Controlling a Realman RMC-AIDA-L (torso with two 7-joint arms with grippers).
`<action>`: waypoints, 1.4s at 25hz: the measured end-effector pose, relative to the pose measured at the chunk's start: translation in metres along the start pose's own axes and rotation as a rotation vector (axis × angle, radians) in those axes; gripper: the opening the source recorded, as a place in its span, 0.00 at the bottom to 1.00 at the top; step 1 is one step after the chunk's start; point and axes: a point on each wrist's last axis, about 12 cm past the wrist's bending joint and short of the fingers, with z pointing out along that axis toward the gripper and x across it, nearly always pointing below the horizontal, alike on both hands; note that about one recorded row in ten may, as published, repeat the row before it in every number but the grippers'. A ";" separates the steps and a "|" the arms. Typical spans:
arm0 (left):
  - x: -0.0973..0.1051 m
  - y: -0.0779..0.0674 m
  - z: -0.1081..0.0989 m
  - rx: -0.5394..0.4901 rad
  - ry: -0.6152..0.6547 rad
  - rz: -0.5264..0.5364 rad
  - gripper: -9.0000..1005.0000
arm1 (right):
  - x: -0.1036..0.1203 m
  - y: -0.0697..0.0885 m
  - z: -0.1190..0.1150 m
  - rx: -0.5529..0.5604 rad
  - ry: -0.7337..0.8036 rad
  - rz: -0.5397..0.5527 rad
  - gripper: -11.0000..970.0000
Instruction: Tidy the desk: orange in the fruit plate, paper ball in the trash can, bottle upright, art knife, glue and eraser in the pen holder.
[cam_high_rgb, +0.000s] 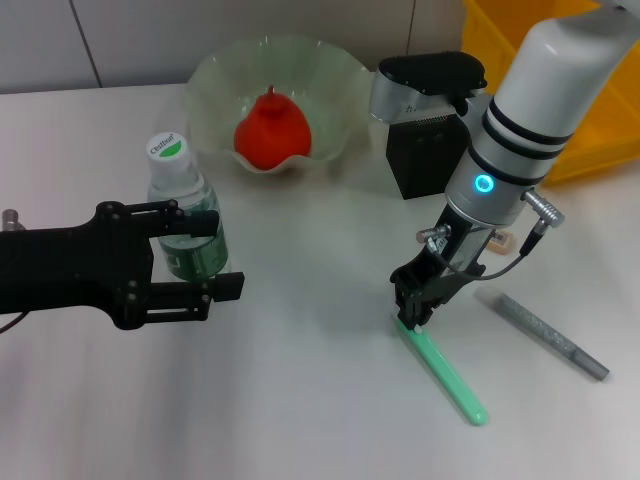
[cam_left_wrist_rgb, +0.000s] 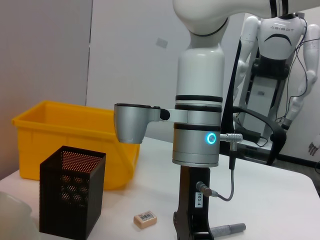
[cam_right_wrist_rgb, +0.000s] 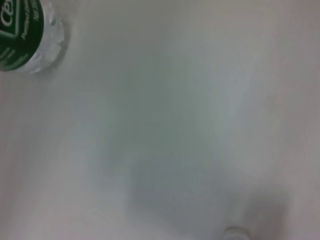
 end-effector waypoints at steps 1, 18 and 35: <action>0.000 0.000 0.000 0.000 -0.001 -0.002 0.75 | 0.000 0.000 0.000 0.000 0.000 0.000 0.14; 0.002 0.000 -0.001 -0.003 -0.006 -0.011 0.75 | 0.000 -0.001 -0.001 -0.002 -0.005 -0.012 0.04; 0.004 -0.001 -0.005 -0.008 -0.017 -0.025 0.74 | -0.004 0.001 -0.012 -0.022 -0.015 -0.058 0.03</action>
